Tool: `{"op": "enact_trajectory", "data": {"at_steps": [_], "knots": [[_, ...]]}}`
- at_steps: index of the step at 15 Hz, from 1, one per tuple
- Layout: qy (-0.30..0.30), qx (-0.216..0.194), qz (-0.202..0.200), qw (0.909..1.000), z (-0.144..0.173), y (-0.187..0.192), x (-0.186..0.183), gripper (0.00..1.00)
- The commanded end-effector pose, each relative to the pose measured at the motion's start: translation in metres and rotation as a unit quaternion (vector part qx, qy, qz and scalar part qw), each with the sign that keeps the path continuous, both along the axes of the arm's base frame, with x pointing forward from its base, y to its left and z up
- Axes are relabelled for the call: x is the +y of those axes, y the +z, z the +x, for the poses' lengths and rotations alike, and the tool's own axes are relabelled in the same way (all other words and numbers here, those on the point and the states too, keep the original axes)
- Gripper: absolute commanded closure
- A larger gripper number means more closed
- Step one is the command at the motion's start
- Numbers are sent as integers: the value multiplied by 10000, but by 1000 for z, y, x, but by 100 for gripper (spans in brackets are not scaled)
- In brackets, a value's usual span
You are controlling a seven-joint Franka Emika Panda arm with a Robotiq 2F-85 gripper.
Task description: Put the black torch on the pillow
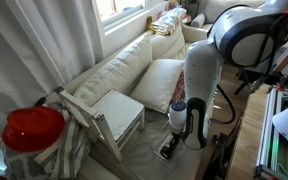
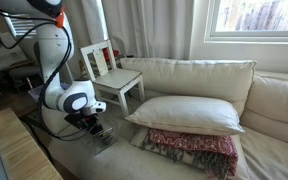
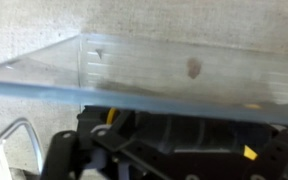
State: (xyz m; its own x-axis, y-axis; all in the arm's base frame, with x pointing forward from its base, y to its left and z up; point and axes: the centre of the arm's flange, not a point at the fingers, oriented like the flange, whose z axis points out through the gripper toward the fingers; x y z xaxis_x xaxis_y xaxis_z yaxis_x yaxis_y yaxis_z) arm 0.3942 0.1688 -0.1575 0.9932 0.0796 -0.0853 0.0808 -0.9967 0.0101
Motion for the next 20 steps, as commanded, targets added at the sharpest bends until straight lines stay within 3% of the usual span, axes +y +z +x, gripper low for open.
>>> {"op": "enact_trajectory", "data": {"at_steps": [1, 4, 7, 10, 14, 20], "knots": [[187, 337, -117, 9992, -5, 4, -5, 0], [657, 337, -141, 9972, 2, 18, -3, 0], [1114, 42, -88, 9937, 15, 37, 4, 0], [719, -370, 71, 9967, 34, 45, 10, 0], [-268, -462, 279, 9982, 39, 30, 2, 0], [-1563, -681, 874, 9815, 30, 2, -9, 0]]}}
